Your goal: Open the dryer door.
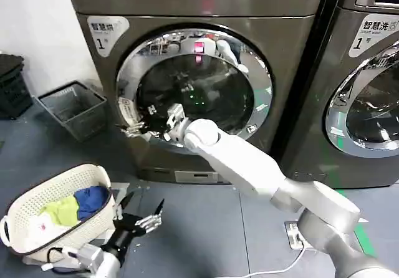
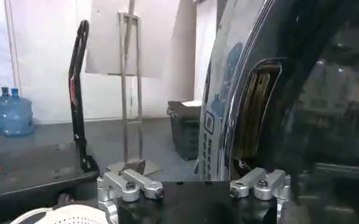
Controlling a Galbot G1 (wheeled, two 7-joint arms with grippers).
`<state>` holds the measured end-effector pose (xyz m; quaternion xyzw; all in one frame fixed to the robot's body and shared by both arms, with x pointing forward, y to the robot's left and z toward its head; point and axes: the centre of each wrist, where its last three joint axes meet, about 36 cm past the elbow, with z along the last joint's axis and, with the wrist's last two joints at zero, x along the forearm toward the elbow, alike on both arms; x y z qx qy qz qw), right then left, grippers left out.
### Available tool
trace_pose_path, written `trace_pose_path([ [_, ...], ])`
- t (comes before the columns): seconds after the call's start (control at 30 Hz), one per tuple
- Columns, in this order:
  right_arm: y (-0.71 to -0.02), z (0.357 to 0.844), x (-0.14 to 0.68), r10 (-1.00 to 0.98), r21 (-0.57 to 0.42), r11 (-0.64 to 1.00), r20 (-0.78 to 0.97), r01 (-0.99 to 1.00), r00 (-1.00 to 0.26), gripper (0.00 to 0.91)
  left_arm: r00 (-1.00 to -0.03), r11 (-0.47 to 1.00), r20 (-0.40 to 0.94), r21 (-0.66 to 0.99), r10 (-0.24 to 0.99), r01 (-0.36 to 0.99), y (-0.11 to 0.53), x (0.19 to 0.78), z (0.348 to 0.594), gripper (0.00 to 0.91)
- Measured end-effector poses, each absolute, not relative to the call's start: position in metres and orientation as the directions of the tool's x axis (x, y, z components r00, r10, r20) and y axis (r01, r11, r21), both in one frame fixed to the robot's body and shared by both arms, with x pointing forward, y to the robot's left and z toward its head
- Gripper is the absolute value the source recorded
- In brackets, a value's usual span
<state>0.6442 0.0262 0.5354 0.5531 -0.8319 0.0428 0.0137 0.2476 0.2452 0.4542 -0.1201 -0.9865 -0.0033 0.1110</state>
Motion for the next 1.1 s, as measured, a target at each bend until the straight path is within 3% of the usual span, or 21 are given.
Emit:
trace_pose_path([
  [1.1, -0.012, 0.524, 0.626, -0.976, -0.002, 0.205, 0.079, -0.979, -0.205, 0.907, -0.957, 0.981, 0.215, -0.048, 0.194, 0.188, 0.253, 0.237, 0.461, 0.907],
])
